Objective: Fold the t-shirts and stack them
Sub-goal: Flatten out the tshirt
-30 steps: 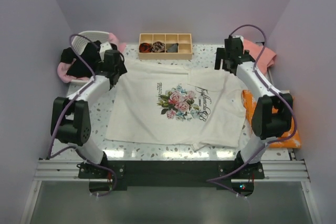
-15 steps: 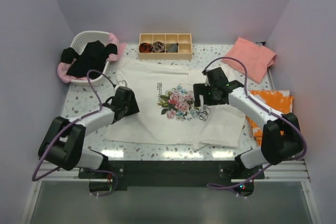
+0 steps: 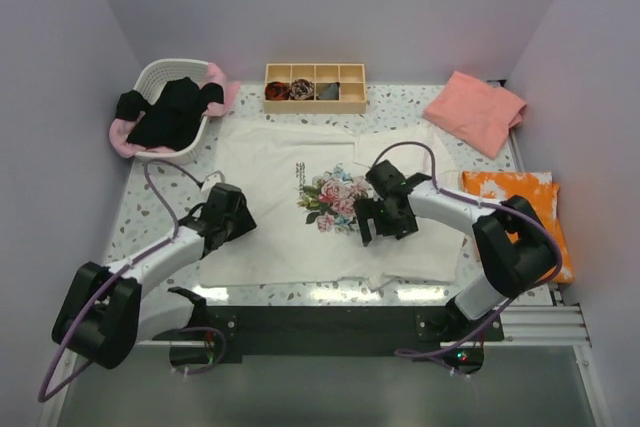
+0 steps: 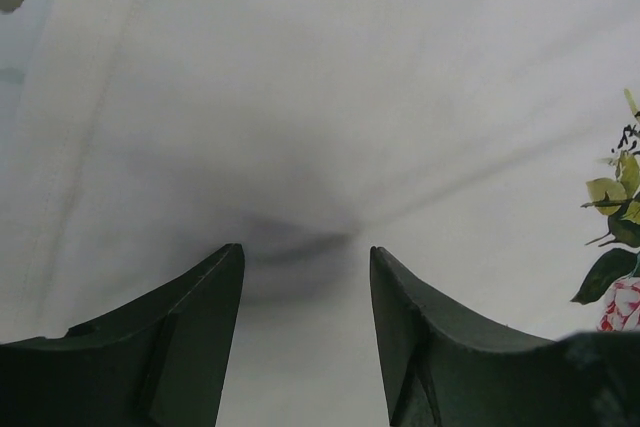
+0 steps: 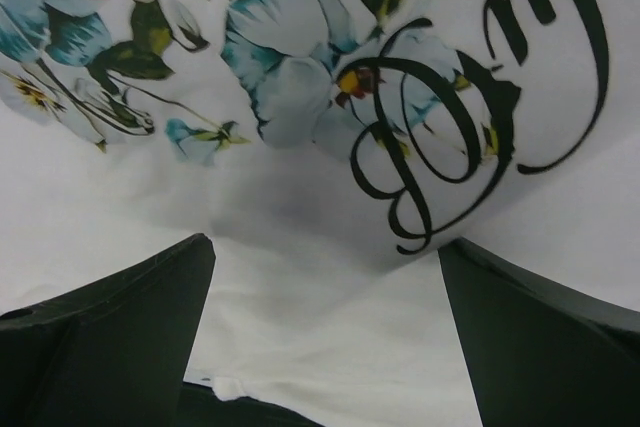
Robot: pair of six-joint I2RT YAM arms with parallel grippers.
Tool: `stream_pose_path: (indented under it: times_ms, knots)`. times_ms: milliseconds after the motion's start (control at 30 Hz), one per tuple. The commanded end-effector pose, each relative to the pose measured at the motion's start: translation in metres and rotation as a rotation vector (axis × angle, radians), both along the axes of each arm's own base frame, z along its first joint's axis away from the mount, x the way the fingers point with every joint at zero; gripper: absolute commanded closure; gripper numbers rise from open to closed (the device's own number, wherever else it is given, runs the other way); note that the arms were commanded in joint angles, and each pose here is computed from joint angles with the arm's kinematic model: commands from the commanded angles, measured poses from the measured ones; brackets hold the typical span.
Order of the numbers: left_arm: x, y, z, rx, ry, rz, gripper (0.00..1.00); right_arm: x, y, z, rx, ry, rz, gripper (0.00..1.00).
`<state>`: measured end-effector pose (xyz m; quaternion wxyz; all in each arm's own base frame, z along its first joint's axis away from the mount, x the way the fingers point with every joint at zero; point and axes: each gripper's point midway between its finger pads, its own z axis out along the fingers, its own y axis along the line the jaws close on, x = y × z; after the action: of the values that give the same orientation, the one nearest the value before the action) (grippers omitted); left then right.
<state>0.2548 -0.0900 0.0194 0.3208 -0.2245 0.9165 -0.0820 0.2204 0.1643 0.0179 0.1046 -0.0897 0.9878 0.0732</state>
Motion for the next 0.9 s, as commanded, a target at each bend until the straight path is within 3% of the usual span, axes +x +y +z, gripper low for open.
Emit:
stream_pose_path:
  times_ms: [0,100,267,367,533,667,867]
  knots:
    - [-0.069,0.035,-0.019,0.077,0.198,0.127,0.38,-0.054,0.022,-0.02,-0.01,0.139,0.059,0.01]
    - [-0.075,0.029,-0.021,0.029,0.198,0.123,0.4,-0.086,0.032,-0.026,-0.015,0.186,0.087,0.01]
    - [-0.083,0.035,-0.021,0.083,0.236,0.17,0.41,-0.136,0.042,-0.021,-0.022,0.236,0.158,0.01]
    - [-0.072,0.04,-0.008,0.115,0.193,0.19,0.41,-0.129,0.038,-0.002,-0.057,0.158,0.157,0.01]
    - [-0.035,0.037,0.041,0.112,0.011,0.168,0.42,-0.057,0.024,0.052,-0.213,-0.183,0.102,0.01]
    - [-0.007,0.037,0.083,0.166,-0.091,0.126,0.43,-0.042,0.008,0.065,-0.246,-0.215,0.035,0.01]
    - [0.018,-0.002,0.091,0.099,-0.129,-0.087,0.49,-0.05,-0.01,0.057,-0.198,-0.213,-0.05,0.01]
